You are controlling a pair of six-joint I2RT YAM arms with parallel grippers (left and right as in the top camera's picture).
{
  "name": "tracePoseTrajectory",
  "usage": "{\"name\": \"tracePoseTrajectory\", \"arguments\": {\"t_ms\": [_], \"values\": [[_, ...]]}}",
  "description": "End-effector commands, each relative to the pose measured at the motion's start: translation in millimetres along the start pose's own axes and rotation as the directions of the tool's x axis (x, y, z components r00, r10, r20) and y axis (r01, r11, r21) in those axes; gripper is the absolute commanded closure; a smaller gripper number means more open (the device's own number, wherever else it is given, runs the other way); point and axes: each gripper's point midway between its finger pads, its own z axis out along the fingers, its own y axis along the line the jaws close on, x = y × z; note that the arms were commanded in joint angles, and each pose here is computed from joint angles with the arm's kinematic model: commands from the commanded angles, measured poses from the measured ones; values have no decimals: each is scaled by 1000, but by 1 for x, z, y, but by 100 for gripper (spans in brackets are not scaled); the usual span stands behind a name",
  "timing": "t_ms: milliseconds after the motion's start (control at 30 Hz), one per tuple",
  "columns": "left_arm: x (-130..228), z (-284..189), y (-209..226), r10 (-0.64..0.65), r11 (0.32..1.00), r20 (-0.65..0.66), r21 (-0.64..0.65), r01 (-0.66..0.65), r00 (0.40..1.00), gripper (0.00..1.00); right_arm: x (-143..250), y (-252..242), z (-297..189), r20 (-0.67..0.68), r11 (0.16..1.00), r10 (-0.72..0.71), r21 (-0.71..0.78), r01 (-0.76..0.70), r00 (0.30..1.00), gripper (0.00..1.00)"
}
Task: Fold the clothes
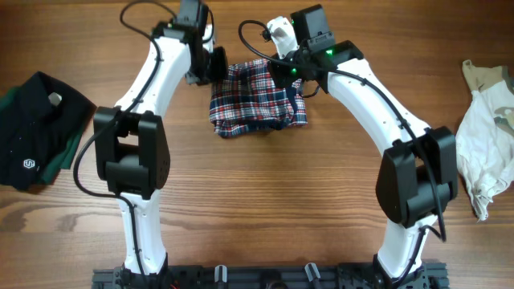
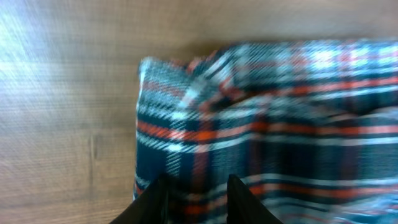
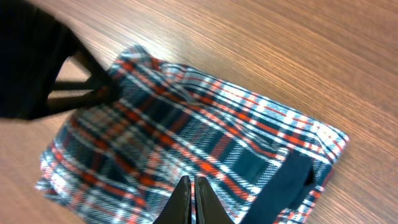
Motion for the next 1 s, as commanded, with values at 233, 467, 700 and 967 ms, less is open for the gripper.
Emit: {"name": "tracePoseTrajectory", "arguments": {"t_ms": [233,467,700,967], "values": [[33,51,23,-43,999,-71,-26,41,997,68,94,-85,92,-197,961,212,219,-168,957,96],[-33,-36,18,12,996,196,-86,5,980,61,8,-77,30,47,976,147,154,-152,988,68],[24,-35,-9,112,992,-40,70,-109,993,0,-40,-53,-65,179,980,109,143,-135,978,34],[46,8,-21,90,976,-179,213,-50,980,0,22,-52,-30,-14,977,166,138,-162,986,35]]}}
